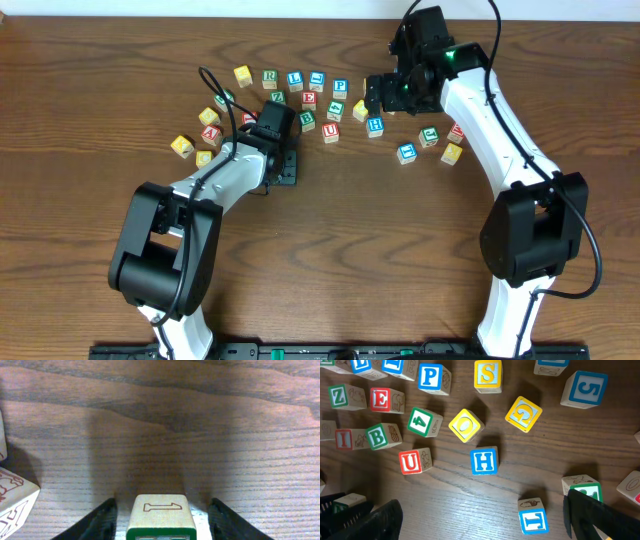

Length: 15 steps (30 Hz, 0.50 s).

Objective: Spell out NEURIPS
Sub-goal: 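Lower the held green N block onto the table in front of the arc, then open the left gripper and raise it back toward the left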

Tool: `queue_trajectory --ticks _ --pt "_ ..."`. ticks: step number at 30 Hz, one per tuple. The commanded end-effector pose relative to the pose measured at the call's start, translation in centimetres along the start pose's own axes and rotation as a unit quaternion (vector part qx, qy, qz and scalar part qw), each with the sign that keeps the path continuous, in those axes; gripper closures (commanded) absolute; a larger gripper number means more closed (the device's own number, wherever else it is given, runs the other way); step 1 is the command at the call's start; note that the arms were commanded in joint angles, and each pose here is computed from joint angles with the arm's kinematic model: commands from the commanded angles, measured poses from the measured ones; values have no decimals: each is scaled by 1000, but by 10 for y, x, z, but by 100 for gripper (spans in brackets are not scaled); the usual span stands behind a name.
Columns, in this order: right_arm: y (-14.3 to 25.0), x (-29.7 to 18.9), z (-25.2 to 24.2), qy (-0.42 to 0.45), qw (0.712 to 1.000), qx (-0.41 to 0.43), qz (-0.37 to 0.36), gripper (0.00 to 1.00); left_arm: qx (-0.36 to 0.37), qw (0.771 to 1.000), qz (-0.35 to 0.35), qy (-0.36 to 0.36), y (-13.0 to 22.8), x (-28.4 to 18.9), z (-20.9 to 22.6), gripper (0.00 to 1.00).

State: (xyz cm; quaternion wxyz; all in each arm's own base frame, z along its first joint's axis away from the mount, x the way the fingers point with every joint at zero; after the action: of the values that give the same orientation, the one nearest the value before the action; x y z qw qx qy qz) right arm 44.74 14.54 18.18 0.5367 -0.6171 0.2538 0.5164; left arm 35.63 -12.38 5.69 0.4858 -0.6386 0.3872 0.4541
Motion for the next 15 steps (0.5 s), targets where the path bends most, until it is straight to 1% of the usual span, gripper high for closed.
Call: queue_trajectory --ticks 1,8,15 --pt "-1 0 3 1 1000 -6 -2 1 0 1000 -11 11 -9 -9 -5 40" --pt "-1 0 3 1 1000 -6 -2 1 36 997 -54 35 -31 -51 -17 39" --pt "-1 0 3 1 1000 -6 -2 1 33 993 -99 59 -52 -110 -23 39"
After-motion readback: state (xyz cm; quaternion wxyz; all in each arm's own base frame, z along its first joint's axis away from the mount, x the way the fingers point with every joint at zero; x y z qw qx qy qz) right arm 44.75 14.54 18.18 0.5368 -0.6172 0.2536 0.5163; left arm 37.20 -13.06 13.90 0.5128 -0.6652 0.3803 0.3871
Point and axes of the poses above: each gripper's point midway between its finger pads, its own x axis out along the fingers, its own z axis along the line the jaws close on, y = z × x, the point moved 6 cm from there along -x, back along the fingers, and after that the axes turned 15 degrees about -x, right-handed, at the moved point
